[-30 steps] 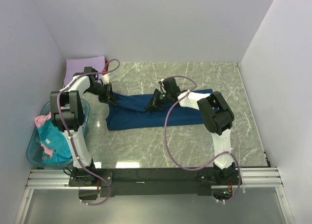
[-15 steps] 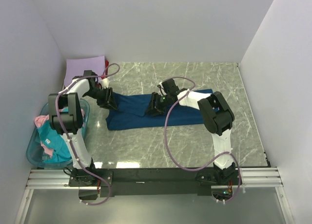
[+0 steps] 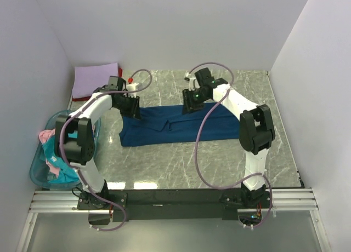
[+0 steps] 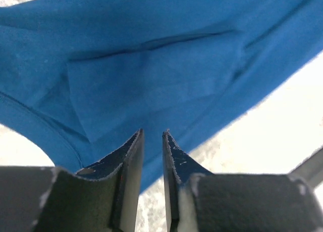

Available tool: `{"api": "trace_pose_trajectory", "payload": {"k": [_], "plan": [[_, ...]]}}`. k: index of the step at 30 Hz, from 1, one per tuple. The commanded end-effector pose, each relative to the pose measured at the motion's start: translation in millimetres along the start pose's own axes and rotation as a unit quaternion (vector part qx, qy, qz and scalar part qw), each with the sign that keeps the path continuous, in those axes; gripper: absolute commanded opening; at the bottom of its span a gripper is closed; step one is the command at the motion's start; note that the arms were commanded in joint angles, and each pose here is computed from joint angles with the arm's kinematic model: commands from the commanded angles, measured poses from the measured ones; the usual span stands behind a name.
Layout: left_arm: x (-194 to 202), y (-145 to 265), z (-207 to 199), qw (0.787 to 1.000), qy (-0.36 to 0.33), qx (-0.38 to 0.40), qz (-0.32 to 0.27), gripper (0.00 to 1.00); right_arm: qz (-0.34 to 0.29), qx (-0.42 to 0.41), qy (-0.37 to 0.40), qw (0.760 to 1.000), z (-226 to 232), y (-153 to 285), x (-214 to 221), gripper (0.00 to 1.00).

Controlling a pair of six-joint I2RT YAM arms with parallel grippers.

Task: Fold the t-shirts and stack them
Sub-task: Fold the tshirt

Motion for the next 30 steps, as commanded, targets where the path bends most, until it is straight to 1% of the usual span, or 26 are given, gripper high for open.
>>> {"api": "trace_pose_trajectory", "payload": {"k": [1,3,4,6,8,9,12,13,15,16,17,19,20,21,22,23,26,30], "plan": [[-12.2,-18.2,4.5,0.999,0.002,-0.034,-0.016,0.26,0.079,0.101,0.049,0.991,-48.3,16.0,16.6,0.48],[-11.1,-30.3,6.8,0.999,0.002,-0.041,-0.004,0.24,0.098,0.130,0.057,0.985,-69.4,18.6,22.9,0.46],[-11.6,-33.9,7.4,0.999,0.023,-0.047,-0.006,0.23,0.103,0.142,0.058,0.983,-77.1,20.3,24.4,0.45],[-8.9,-42.9,13.0,0.998,0.033,-0.057,0.005,0.20,0.122,0.172,0.062,0.976,-96.1,22.8,30.4,0.44],[-6.5,-45.0,16.8,0.997,0.037,-0.066,0.012,0.16,0.133,0.193,0.067,0.970,-107.1,24.8,33.3,0.42],[-8.2,-40.2,15.0,0.997,0.033,-0.063,0.002,0.16,0.134,0.197,0.074,0.968,-112.2,25.8,33.6,0.42],[-16.6,-22.3,13.2,0.998,0.022,-0.046,-0.032,0.25,0.125,0.211,0.089,0.965,-119.7,31.6,31.5,0.41],[-25.6,-14.2,13.3,0.998,0.021,-0.040,-0.045,0.31,0.122,0.216,0.090,0.965,-123.4,34.3,31.4,0.41],[-34.6,0.8,25.1,0.997,0.042,-0.035,-0.057,0.36,0.114,0.221,0.097,0.964,-127.8,39.1,27.8,0.41],[-44.7,9.1,28.1,0.996,0.043,-0.036,-0.070,0.41,0.108,0.224,0.089,0.964,-136.3,46.0,26.9,0.41],[-49.1,16.1,38.9,0.995,0.055,-0.043,-0.078,0.42,0.105,0.226,0.086,0.965,-141.9,49.7,26.5,0.41],[-59.8,19.4,45.0,0.994,0.060,-0.043,-0.085,0.45,0.092,0.231,0.078,0.965,-154.3,60.0,22.0,0.42],[-64.2,25.7,57.1,0.992,0.076,-0.046,-0.093,0.46,0.088,0.238,0.066,0.965,-166.1,68.6,24.0,0.43],[-64.4,21.1,61.6,0.992,0.086,-0.038,-0.083,0.47,0.088,0.238,0.063,0.965,-172.5,69.7,24.7,0.45],[-71.7,23.5,62.0,0.992,0.086,-0.037,-0.090,0.48,0.078,0.238,0.065,0.966,-176.7,74.7,20.3,0.46],[-73.0,19.5,66.2,0.991,0.094,-0.037,-0.085,0.49,0.079,0.242,0.066,0.965,-185.2,77.7,22.5,0.48],[-79.9,14.8,65.8,0.990,0.105,-0.023,-0.086,0.52,0.076,0.249,0.096,0.961,-195.2,83.6,19.1,0.52],[-83.4,1.1,72.6,0.989,0.127,-0.020,-0.079,0.53,0.084,0.253,0.135,0.954,-205.4,84.2,18.2,0.58]]}}
Point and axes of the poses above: each gripper's point midway between its finger pads, its own y axis back along the fingers, its own z axis along the line the jaws close on, x = y × z, the point moved 8 cm from there along y, back along the fingers, and after that the axes turned 14 degrees about y, right-handed, at the moved point
